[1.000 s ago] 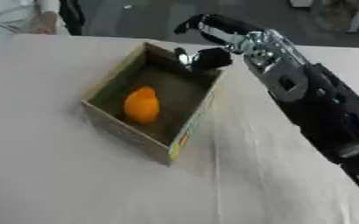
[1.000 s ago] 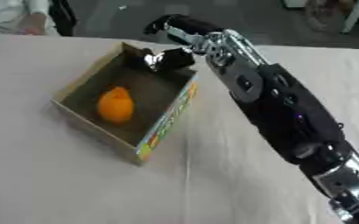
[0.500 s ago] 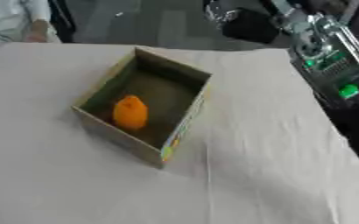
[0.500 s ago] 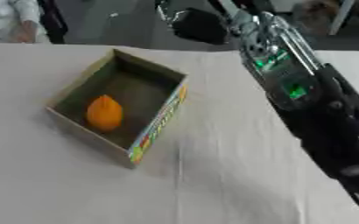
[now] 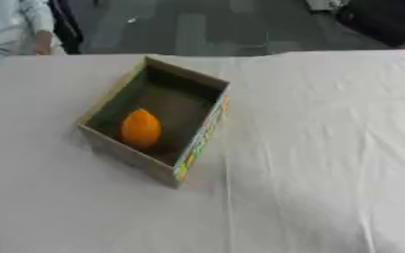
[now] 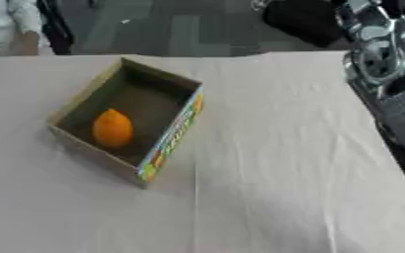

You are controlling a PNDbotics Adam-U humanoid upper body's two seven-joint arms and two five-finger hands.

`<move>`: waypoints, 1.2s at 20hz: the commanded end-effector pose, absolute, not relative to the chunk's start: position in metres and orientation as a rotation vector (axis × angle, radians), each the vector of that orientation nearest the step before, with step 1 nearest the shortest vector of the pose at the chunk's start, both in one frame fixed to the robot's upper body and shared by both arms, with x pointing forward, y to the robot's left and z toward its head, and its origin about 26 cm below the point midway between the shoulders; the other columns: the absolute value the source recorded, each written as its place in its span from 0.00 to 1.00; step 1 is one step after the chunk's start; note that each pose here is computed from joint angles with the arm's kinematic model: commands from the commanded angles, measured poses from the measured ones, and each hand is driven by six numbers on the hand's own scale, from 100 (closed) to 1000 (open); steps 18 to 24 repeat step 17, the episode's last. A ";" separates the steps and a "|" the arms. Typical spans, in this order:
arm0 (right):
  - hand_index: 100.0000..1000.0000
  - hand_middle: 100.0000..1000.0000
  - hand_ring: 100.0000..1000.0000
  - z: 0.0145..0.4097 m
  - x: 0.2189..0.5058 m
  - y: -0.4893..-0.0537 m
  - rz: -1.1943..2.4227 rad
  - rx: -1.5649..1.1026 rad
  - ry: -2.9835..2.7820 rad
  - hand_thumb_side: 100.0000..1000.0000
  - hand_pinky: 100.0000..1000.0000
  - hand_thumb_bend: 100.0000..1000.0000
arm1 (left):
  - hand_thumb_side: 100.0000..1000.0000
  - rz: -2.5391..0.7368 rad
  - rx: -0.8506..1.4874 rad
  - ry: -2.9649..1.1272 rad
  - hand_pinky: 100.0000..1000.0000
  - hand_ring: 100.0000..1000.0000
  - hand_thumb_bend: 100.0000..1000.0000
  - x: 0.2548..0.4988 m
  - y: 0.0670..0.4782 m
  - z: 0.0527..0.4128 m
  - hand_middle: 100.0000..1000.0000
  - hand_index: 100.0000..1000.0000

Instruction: Pick up objects on the table and place them in the box.

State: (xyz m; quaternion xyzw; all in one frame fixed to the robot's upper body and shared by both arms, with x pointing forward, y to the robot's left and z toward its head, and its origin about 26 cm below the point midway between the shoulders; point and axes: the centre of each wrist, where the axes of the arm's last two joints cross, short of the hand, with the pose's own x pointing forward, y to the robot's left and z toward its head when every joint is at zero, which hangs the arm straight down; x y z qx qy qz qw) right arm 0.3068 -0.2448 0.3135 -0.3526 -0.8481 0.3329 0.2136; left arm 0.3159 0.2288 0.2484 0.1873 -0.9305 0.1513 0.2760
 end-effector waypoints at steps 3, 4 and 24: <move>0.97 0.94 0.98 0.306 0.300 -0.264 0.942 -1.104 -2.353 0.80 0.88 0.00 | 0.92 0.385 0.539 -2.530 0.58 0.57 0.04 0.312 0.235 0.256 0.50 0.76; 0.96 0.94 0.98 0.300 0.300 -0.267 0.943 -1.118 -2.340 0.80 0.88 0.00 | 0.92 0.384 0.540 -2.529 0.58 0.57 0.04 0.312 0.235 0.256 0.50 0.76; 0.96 0.94 0.99 0.213 0.293 -0.266 1.093 -1.068 -2.135 0.82 0.91 0.00 | 0.92 0.361 0.519 -2.524 0.58 0.57 0.04 0.312 0.231 0.254 0.50 0.76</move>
